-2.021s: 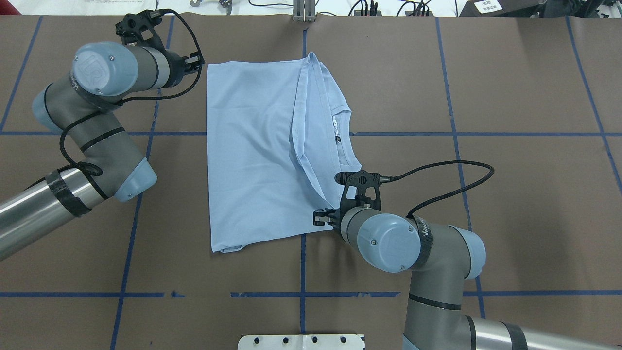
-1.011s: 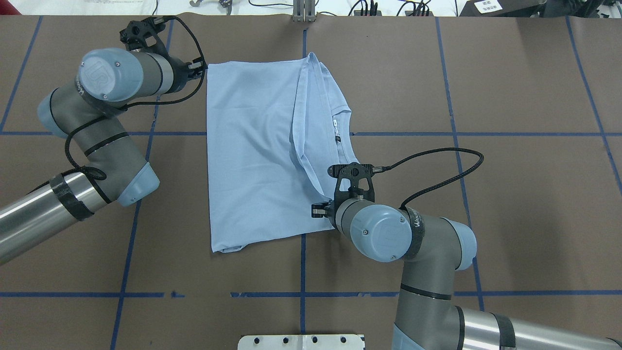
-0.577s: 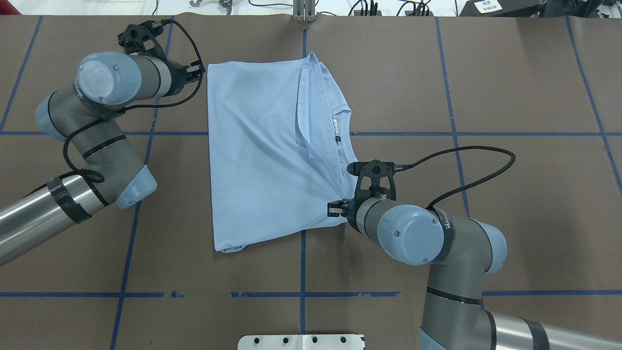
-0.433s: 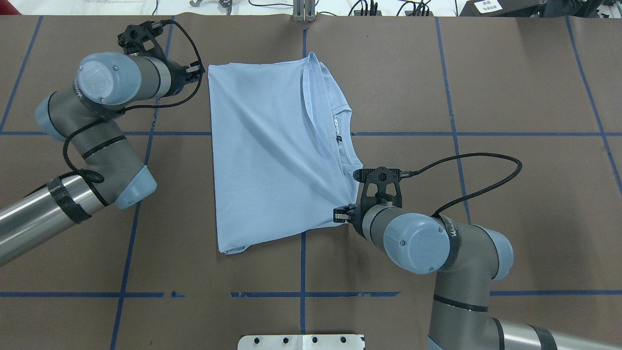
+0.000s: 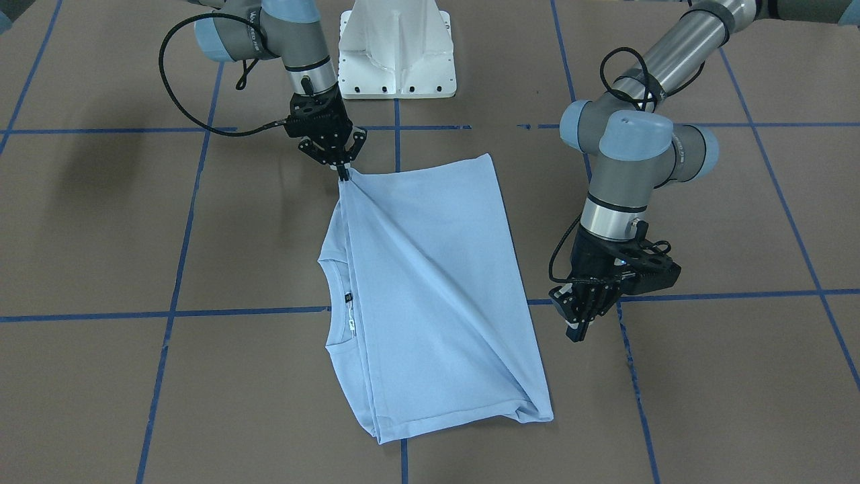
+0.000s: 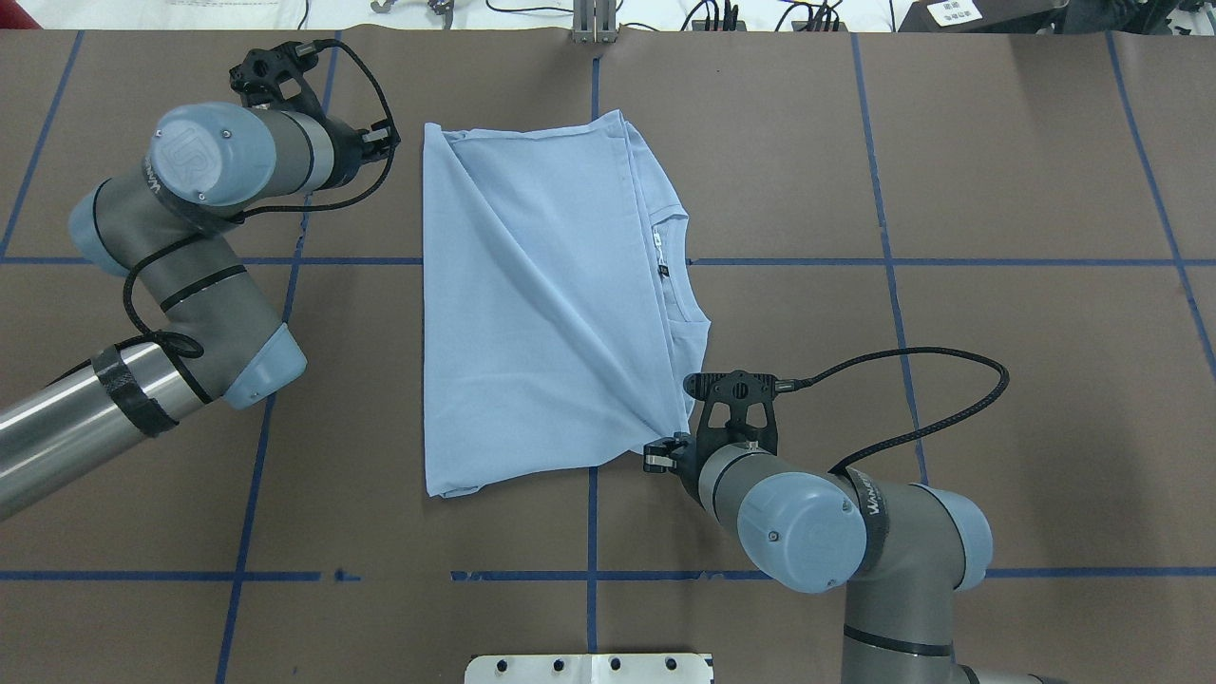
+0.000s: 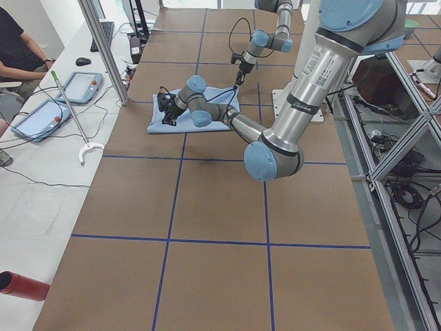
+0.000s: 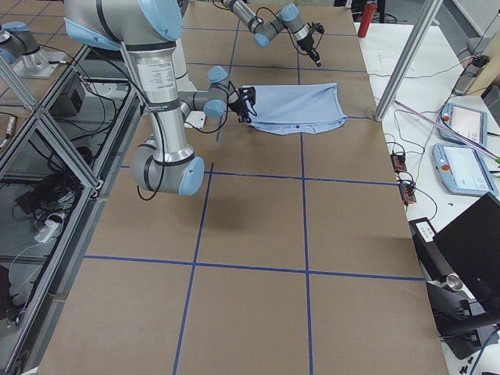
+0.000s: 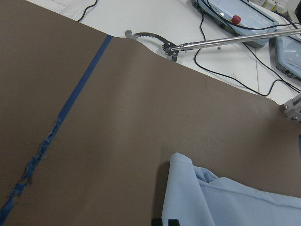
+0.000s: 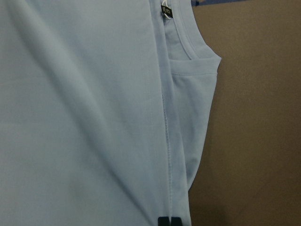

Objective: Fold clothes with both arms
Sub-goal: 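Pull the grasped corner with the right gripper to straighten the fold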

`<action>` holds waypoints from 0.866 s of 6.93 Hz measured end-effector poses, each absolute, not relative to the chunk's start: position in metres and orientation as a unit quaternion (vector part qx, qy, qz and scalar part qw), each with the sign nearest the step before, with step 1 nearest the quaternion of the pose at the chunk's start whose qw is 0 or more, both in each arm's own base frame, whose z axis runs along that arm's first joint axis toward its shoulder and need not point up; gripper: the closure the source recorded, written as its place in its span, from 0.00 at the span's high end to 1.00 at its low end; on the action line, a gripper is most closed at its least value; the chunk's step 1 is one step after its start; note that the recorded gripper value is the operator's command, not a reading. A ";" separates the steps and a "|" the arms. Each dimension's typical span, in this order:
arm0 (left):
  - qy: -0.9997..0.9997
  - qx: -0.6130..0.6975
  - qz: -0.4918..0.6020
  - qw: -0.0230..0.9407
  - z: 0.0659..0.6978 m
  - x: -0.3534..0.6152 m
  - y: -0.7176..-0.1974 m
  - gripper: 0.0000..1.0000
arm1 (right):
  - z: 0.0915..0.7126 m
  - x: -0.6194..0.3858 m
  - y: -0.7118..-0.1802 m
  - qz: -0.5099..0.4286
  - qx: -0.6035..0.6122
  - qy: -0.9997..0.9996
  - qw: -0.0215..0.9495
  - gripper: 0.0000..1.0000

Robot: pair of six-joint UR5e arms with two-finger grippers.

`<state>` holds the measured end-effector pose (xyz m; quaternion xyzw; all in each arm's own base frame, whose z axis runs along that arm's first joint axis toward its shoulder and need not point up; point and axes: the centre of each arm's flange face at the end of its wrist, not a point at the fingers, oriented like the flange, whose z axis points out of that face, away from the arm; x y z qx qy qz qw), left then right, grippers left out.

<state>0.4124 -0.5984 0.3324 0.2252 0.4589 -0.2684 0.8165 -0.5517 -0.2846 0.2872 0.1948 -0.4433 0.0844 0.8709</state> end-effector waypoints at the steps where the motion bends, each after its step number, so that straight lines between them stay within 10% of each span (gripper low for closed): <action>1: 0.459 0.225 -0.268 0.816 0.332 0.413 -0.598 0.19 | 0.287 -0.550 -0.288 0.088 0.196 -0.443 0.870 0.57; 6: 0.464 0.220 -0.273 0.813 0.329 0.416 -0.595 0.19 | 0.272 -0.539 -0.321 0.306 0.103 -0.481 0.815 0.70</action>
